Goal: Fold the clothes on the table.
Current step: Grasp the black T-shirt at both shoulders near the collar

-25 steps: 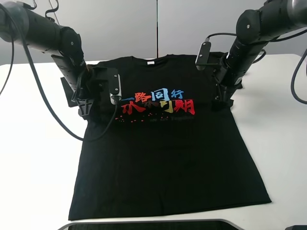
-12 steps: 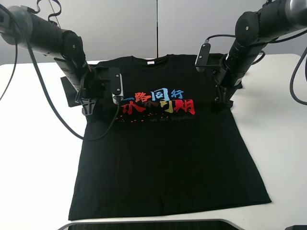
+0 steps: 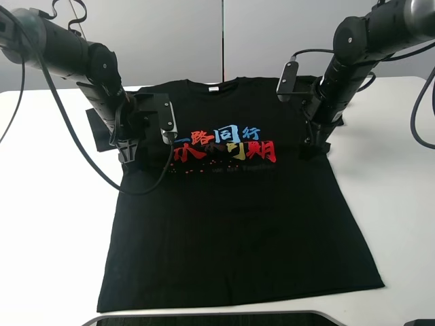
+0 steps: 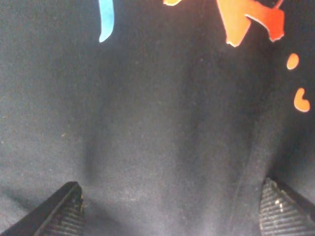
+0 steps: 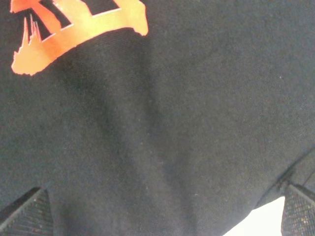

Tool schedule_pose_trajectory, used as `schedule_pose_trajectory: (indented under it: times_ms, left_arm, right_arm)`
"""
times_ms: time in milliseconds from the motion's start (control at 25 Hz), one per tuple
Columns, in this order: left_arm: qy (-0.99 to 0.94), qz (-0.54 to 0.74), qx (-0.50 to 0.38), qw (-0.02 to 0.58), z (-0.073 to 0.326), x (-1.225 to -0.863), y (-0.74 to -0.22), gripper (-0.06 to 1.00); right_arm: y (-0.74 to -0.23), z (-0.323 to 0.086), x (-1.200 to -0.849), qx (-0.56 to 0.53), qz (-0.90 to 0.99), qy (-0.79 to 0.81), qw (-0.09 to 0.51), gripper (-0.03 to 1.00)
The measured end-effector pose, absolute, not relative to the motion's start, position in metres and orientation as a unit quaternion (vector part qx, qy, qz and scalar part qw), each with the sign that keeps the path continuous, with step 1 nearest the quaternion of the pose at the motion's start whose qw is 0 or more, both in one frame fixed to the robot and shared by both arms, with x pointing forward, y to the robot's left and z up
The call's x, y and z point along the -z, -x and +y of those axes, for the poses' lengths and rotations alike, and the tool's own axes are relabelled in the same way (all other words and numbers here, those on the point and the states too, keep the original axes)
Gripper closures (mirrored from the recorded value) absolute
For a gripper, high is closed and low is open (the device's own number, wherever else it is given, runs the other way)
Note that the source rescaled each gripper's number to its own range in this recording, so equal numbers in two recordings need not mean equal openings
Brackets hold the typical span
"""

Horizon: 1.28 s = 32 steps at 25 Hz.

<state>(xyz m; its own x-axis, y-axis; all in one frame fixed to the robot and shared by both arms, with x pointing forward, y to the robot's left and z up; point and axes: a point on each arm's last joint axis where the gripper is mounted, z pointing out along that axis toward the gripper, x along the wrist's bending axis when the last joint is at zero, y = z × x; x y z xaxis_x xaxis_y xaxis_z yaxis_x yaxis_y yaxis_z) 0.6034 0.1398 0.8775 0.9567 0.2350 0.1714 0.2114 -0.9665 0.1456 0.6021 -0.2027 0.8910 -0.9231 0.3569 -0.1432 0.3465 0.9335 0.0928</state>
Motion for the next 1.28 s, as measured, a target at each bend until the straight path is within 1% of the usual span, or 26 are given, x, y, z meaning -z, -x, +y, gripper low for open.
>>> schedule_pose_trajectory:
  times_ms: [120, 240, 400, 640, 720, 800, 840, 1000, 1040, 1120, 1280]
  left_arm:
    - [-0.987, 0.114, -0.094, 0.063, 0.140, -0.878, -0.603, -0.06]
    - [-0.987, 0.114, -0.094, 0.063, 0.140, -0.878, -0.603, -0.06]
    - [-0.988, 0.113, -0.088, 0.059, 0.140, -0.877, -0.602, -0.06]
    - [-0.989, 0.105, -0.087, 0.050, 0.142, -0.877, -0.602, -0.06]
    - [-0.990, 0.101, -0.084, 0.044, 0.143, -0.877, -0.601, -0.06]
    - [-0.991, 0.096, -0.082, 0.038, 0.144, -0.877, -0.601, -0.06]
    - [-0.992, 0.093, -0.081, 0.035, 0.144, -0.877, -0.601, -0.06]
    - [-0.992, 0.090, -0.081, 0.031, 0.145, -0.877, -0.600, -0.06]
    - [-0.992, 0.090, -0.081, 0.031, 0.145, -0.877, -0.600, -0.06]
    - [-0.992, 0.089, -0.081, 0.031, 0.145, -0.877, -0.600, -0.06]
    - [-0.992, 0.089, -0.081, 0.030, 0.145, -0.877, -0.600, -0.06]
  right_arm:
    - [-0.602, -0.203, -0.890, -0.032, 0.980, -0.179, 0.078, -0.03]
    - [-0.602, -0.203, -0.886, -0.028, 0.983, -0.170, 0.070, 0.00]
    - [-0.600, -0.203, -0.870, -0.016, 0.986, -0.159, 0.045, 0.02]
    - [-0.601, -0.204, -0.868, -0.009, 0.988, -0.152, 0.042, 0.02]
    - [-0.601, -0.204, -0.869, -0.008, 0.988, -0.151, 0.041, 0.04]
    - [-0.600, -0.204, -0.868, -0.006, 0.988, -0.150, 0.039, 0.09]
    - [-0.600, -0.204, -0.868, -0.005, 0.988, -0.149, 0.037, 0.14]
    - [-0.599, -0.205, -0.866, -0.002, 0.989, -0.146, 0.031, 0.42]
    - [-0.599, -0.205, -0.866, -0.001, 0.989, -0.144, 0.031, 0.46]
    - [-0.599, -0.205, -0.866, 0.000, 0.989, -0.142, 0.031, 0.50]
    - [-0.599, -0.205, -0.866, 0.000, 0.990, -0.139, 0.033, 0.51]
